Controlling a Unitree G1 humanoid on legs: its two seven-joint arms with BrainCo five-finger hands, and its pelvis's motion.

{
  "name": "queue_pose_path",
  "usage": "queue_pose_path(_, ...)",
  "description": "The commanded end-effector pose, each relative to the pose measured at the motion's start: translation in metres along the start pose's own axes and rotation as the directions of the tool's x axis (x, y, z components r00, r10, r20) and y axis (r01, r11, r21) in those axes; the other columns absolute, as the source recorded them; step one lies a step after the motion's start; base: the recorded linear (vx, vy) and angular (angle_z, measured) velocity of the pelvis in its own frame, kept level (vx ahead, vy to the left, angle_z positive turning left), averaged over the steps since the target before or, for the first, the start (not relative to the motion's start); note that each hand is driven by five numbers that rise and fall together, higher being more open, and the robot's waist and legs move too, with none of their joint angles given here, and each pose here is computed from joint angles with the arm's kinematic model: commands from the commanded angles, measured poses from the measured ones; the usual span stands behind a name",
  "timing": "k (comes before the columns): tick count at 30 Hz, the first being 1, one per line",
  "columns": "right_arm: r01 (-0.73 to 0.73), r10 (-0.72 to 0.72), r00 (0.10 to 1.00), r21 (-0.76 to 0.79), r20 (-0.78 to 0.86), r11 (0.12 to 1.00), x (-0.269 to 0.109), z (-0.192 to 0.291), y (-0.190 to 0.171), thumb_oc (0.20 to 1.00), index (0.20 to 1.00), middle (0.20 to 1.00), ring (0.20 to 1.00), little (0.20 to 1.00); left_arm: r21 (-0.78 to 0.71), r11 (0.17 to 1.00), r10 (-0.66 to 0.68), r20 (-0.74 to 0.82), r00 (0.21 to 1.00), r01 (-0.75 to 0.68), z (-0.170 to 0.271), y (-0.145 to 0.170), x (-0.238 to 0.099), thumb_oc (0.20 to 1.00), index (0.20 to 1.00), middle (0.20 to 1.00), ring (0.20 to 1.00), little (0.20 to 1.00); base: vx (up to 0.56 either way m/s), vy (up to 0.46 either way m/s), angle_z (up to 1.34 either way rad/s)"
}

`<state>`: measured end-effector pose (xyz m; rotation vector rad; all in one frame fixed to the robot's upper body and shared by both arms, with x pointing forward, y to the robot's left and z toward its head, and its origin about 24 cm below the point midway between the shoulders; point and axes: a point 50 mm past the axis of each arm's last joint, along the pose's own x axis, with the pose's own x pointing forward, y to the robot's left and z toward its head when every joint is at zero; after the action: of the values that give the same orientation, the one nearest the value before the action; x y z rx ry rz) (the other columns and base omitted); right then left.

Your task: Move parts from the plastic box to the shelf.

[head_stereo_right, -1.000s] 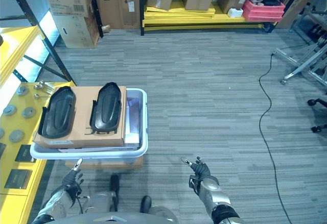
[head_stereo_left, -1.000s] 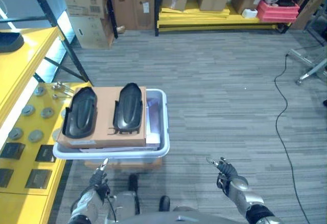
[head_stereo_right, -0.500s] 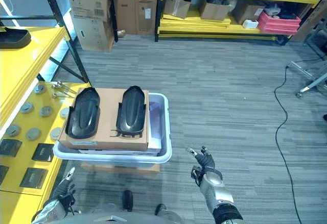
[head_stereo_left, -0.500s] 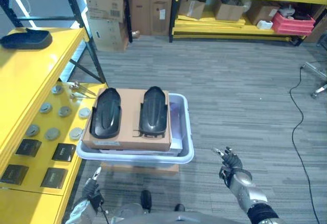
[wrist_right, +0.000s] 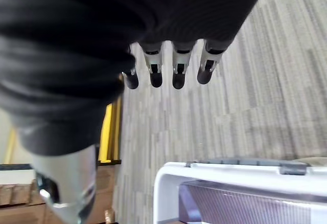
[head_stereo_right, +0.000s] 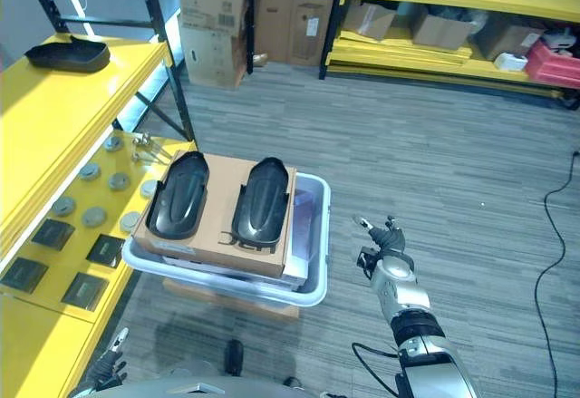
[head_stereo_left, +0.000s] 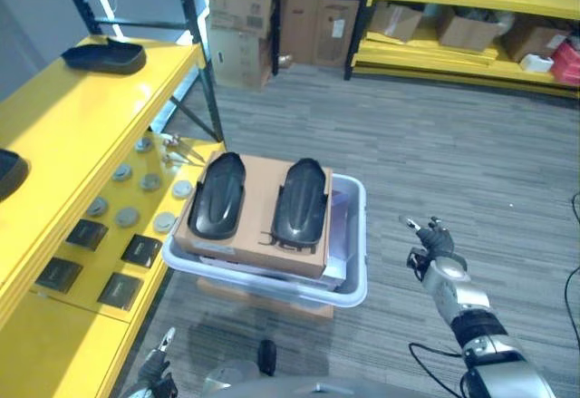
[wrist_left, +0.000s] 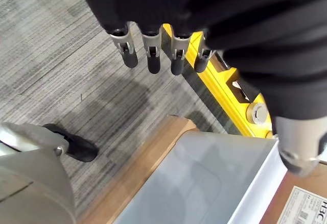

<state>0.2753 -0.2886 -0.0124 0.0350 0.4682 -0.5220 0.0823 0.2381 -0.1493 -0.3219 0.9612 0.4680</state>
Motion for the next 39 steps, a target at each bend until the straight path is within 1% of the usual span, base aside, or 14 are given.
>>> queue_pose_path(1, -0.036, 0.031, 0.995, 0.046, 0.090, 0.998, 0.005, 0.033, 0.010, 1.000, 1.000, 1.000, 1.000, 1.000, 0.039, 0.998, -0.047, 0.105, 0.993, 0.043, 0.032, -0.011, 0.009, 1.000, 1.000, 1.000, 1.000, 1.000, -0.09, 0.038, 0.16)
queue_pose_path(9, -0.076, 0.067, 0.985, 0.049, 0.161, 0.996, 0.008, 0.059, 0.025, 1.000, 1.000, 1.000, 1.000, 1.000, 0.013, 0.997, -0.082, 0.165, 0.983, 0.081, 0.048, -0.015, 0.011, 1.000, 1.000, 1.000, 1.000, 1.000, -0.06, 0.034, 0.12)
queue_pose_path(13, -0.109, 0.099, 0.973, 0.038, 0.208, 0.993, 0.007, 0.072, 0.033, 1.000, 1.000, 1.000, 1.000, 1.000, 0.006, 0.995, -0.098, 0.181, 0.979, 0.099, 0.049, -0.015, 0.009, 1.000, 1.000, 1.000, 1.000, 1.000, -0.01, 0.037, 0.05)
queue_pose_path(21, -0.125, 0.113, 0.949, 0.021, 0.294, 0.992, 0.004, 0.089, 0.038, 1.000, 1.000, 1.000, 1.000, 1.000, 0.008, 0.994, -0.109, 0.187, 0.976, 0.110, 0.043, -0.012, 0.005, 1.000, 1.000, 1.000, 1.000, 1.000, 0.00, 0.037, 0.07)
queue_pose_path(24, -0.154, 0.151, 0.949, -0.009, 0.275, 0.988, 0.002, 0.090, 0.044, 1.000, 1.000, 1.000, 1.000, 1.000, -0.005, 0.995, -0.095, 0.181, 0.979, 0.098, 0.043, -0.009, 0.005, 1.000, 1.000, 1.000, 1.000, 1.000, 0.03, 0.035, 0.03)
queue_pose_path(25, -0.178, 0.179, 0.953, -0.023, 0.245, 0.984, 0.002, 0.085, 0.050, 1.000, 1.000, 1.000, 1.000, 1.000, -0.010, 0.996, -0.086, 0.175, 0.981, 0.089, 0.041, -0.007, 0.005, 1.000, 1.000, 1.000, 1.000, 1.000, 0.05, 0.046, 0.02)
queue_pose_path(26, -0.232, 0.227, 0.959, 0.011, 0.167, 0.973, 0.002, 0.071, 0.062, 1.000, 1.000, 1.000, 1.000, 1.000, -0.003, 0.997, -0.081, 0.165, 0.983, 0.083, 0.038, -0.004, 0.005, 1.000, 1.000, 1.000, 1.000, 1.000, 0.04, 0.038, 0.02)
queue_pose_path(34, -0.289, 0.290, 0.953, -0.030, 0.087, 0.957, -0.001, 0.053, 0.088, 1.000, 1.000, 1.000, 1.000, 1.000, -0.009, 0.996, -0.084, 0.165, 0.983, 0.087, 0.037, -0.005, 0.006, 1.000, 1.000, 1.000, 1.000, 1.000, -0.02, 0.014, 0.04)
queue_pose_path(39, -0.294, 0.298, 0.953, -0.060, 0.056, 0.954, -0.004, 0.043, 0.095, 1.000, 1.000, 1.000, 1.000, 1.000, -0.023, 0.995, -0.091, 0.175, 0.980, 0.097, 0.040, -0.008, 0.007, 1.000, 1.000, 1.000, 1.000, 1.000, -0.02, 0.008, 0.01)
